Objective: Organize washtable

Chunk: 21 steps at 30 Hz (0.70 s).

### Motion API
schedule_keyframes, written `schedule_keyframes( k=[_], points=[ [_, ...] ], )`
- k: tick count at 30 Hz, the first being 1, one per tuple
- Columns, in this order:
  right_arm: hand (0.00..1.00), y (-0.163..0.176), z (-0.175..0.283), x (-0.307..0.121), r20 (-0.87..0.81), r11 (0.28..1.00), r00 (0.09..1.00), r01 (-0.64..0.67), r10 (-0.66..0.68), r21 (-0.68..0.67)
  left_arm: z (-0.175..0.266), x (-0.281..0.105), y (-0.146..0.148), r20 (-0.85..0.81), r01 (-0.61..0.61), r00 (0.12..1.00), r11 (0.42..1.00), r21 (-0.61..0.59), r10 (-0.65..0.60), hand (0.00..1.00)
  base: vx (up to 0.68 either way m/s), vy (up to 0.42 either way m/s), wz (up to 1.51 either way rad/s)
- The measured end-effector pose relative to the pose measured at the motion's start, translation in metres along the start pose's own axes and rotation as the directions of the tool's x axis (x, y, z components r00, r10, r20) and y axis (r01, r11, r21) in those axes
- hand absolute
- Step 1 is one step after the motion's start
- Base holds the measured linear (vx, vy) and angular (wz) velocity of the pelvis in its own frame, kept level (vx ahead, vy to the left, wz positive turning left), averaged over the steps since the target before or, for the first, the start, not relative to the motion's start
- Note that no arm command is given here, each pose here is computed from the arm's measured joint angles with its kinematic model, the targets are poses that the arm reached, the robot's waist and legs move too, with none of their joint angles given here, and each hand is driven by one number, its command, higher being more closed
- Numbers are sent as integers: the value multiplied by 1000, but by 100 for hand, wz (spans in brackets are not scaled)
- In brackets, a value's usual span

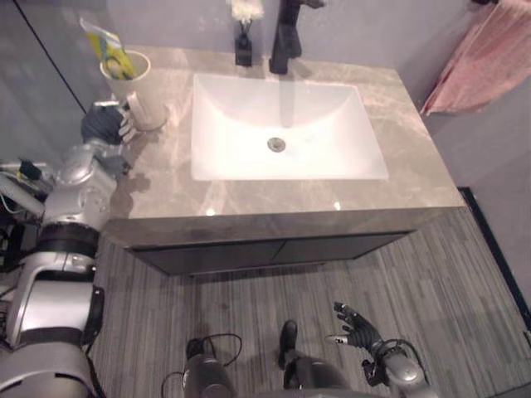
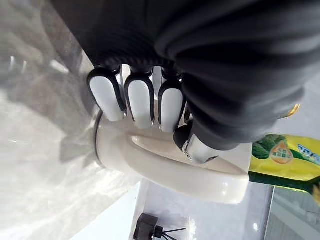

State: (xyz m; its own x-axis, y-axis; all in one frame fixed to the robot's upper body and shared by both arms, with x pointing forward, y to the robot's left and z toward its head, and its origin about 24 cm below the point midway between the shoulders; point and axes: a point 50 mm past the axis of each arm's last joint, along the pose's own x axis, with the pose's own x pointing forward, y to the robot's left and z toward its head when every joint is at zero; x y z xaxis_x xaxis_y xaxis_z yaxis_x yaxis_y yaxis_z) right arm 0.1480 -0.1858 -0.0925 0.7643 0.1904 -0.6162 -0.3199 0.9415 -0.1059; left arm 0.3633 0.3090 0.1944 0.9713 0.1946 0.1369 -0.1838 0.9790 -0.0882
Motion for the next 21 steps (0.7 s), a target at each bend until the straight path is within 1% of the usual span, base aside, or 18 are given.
schedule_keyframes(
  k=[3,9,13,16,21],
  points=[
    [0,1,-8,-1,-36,1000,999,-4,4,-4,-13,-4,1,-29,-8,1000,1000,27,9,100,36,31,10],
    [0,0,-35,-8,-142,1000,990,0,4,31,-45,-24,23,-96,-64,993,998,26,66,100,44,13,4],
    [0,5,-50,-13,-206,999,978,-9,17,36,-65,-38,31,-151,-67,986,995,73,77,100,34,-11,6],
    [0,9,-58,-15,-238,999,971,-17,26,38,-76,-45,33,-167,-86,982,995,54,94,100,-26,-27,14],
    [0,15,-68,-21,-277,999,960,-28,39,43,-88,-64,37,-183,-81,979,994,70,92,100,-37,-3,8]
  ],
)
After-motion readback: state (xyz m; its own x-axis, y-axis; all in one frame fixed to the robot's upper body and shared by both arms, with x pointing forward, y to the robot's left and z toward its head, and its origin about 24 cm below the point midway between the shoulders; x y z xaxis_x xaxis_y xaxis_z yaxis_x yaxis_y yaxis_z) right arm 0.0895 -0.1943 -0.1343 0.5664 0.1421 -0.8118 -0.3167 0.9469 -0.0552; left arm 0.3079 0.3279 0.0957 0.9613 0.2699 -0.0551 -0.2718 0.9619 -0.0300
